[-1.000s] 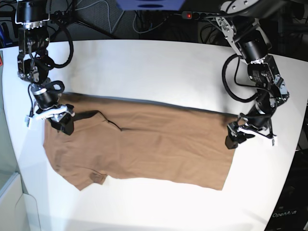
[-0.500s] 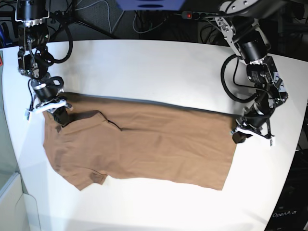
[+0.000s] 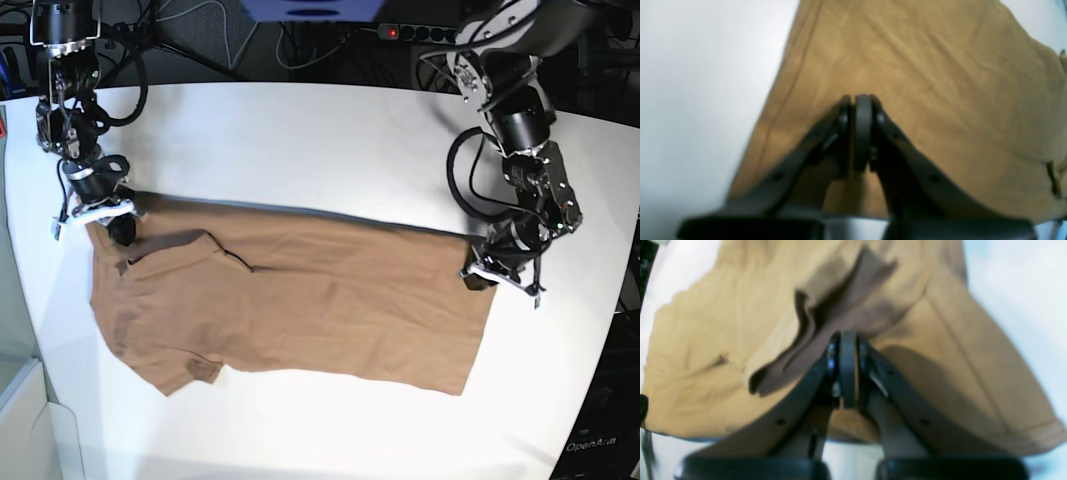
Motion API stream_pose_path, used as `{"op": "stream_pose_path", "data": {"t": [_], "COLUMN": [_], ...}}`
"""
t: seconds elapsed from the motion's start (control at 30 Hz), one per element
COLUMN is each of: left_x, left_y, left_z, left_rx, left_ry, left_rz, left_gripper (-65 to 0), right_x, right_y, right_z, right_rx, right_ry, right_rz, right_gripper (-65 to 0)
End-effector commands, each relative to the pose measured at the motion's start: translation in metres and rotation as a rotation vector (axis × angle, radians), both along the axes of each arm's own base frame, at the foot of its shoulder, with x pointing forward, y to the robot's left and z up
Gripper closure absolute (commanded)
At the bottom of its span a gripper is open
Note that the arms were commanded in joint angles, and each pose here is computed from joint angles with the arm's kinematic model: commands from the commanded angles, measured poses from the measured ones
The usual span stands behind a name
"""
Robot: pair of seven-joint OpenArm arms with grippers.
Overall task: Fold the T-shirt properly
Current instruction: 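Lower the edge and drag the shirt flat with both grippers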
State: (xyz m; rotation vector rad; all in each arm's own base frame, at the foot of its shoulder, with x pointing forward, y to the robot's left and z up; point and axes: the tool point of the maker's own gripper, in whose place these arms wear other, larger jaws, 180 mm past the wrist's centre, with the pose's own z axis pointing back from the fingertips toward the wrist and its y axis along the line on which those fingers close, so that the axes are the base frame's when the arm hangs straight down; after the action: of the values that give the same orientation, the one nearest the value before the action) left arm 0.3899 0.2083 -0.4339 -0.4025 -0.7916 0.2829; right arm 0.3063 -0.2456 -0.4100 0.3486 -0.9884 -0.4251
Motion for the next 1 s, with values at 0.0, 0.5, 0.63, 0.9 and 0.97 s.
{"op": "stream_pose_path", "data": {"t": [0.0,0.5,0.63,0.9,0.97], "left_x": [0.012,-0.038,-0.051,-0.066,-0.070], "left_y": [0.005,0.022,0.027,0.011,0.009], "left_z": [0.013,-0.033,-0.041,-0.055,-0.056], "left_rx": [0.023,0.107,0.117,0.143,0.156], "left_ry": [-0.038,0.195,0.227,0.271,0.273], "left_rz": [-0.001,0.017,0.016,-0.058,-0.075], "left_gripper": [-2.0,-2.0,-2.0,-2.0,-2.0], "right_x": [0.010,-0.015,-0.031,-0.052,-0.059], "right_y": [-0.005,-0.004,-0.004,-0.004,-0.004], "right_z": [0.016,-0.004,-0.014,-0.028,-0.031], "right_rx": [-0.012,-0.007,-0.006,-0.006,-0.006], "right_ry": [-0.052,0.013,0.048,0.095,0.110], "right_rz": [0.005,0.002,0.001,-0.002,-0.002], "right_gripper": [-0.7,-0.7,-0.7,-0.7,-0.7]}}
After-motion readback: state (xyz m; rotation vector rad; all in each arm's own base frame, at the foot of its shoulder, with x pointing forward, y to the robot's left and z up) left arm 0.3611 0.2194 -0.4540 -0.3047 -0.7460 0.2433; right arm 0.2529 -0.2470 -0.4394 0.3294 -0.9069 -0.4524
